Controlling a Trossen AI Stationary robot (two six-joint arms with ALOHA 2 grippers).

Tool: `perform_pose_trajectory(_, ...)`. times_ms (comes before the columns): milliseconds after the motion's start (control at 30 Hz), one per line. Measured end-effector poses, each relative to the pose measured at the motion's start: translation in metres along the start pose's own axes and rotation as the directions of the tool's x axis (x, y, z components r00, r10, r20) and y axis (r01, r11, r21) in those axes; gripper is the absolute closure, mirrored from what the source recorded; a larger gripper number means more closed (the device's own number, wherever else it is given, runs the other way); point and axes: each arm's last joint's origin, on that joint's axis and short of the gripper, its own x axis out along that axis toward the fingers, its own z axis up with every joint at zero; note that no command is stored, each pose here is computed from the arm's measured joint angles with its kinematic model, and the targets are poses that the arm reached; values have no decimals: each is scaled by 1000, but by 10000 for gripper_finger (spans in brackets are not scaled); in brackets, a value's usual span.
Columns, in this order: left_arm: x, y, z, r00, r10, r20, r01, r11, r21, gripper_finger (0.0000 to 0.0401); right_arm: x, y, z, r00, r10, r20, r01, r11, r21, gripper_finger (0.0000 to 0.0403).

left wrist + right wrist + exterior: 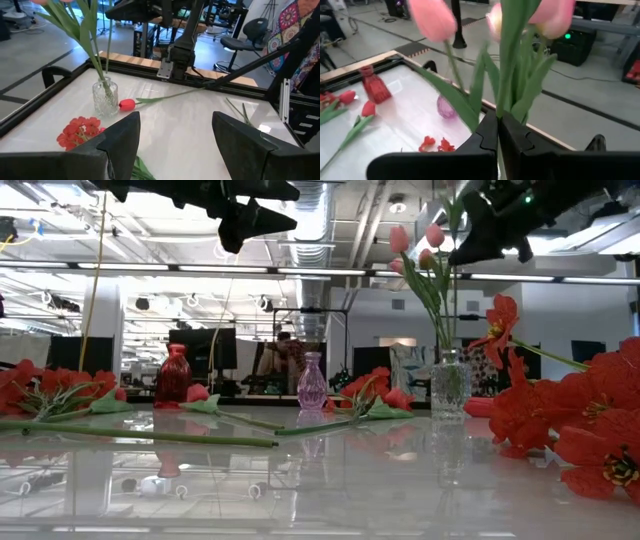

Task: Sort flowers into vase by color
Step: Put the top pink tulip into the transparent vase

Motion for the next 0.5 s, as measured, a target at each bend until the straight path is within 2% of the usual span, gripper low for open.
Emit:
perform_pose_trajectory(367, 0, 0, 0, 1000, -17, -3, 17, 1000, -10, 166, 5, -2, -11, 1000, -15, -3, 15, 999, 30, 370)
perform_pose_trajectory(500, 0, 0, 0, 1000, -17, -3, 17, 1000, -8, 166, 6, -1, -9, 1000, 18, 9, -18, 999, 45, 371)
